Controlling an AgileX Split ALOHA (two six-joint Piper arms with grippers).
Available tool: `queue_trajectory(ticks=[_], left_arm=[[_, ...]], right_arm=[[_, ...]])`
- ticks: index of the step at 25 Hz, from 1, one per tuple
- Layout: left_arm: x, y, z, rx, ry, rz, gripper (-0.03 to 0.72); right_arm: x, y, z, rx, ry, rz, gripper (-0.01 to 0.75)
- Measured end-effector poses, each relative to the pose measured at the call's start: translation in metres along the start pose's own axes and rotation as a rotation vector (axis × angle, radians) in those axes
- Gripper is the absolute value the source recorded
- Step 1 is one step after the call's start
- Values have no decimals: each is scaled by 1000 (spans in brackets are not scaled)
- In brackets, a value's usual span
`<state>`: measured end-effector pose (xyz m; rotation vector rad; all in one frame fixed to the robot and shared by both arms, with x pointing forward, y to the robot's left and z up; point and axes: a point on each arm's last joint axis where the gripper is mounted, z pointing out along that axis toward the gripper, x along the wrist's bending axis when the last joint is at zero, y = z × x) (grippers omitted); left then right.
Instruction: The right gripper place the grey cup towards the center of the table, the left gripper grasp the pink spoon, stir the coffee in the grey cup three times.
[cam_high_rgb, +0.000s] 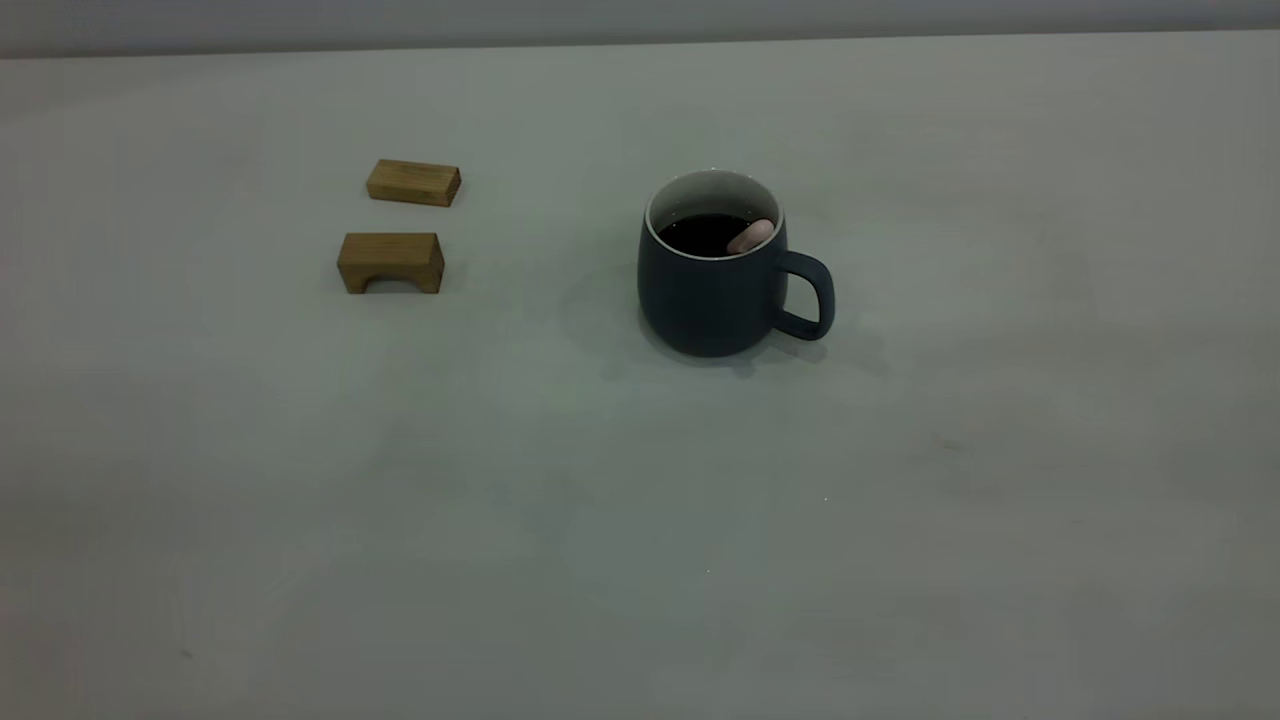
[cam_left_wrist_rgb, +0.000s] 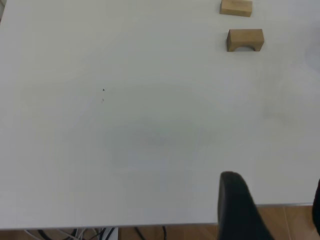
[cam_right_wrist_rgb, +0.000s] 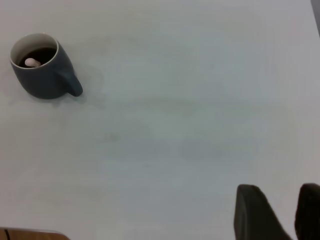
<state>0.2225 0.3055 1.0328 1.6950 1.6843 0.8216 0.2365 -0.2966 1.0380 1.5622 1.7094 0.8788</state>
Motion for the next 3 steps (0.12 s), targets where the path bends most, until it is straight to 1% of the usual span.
queue_trajectory(ticks=[3], left_arm=[[0,0,0,0,0,0,438]], right_arm=[[0,0,0,0,0,0,238]])
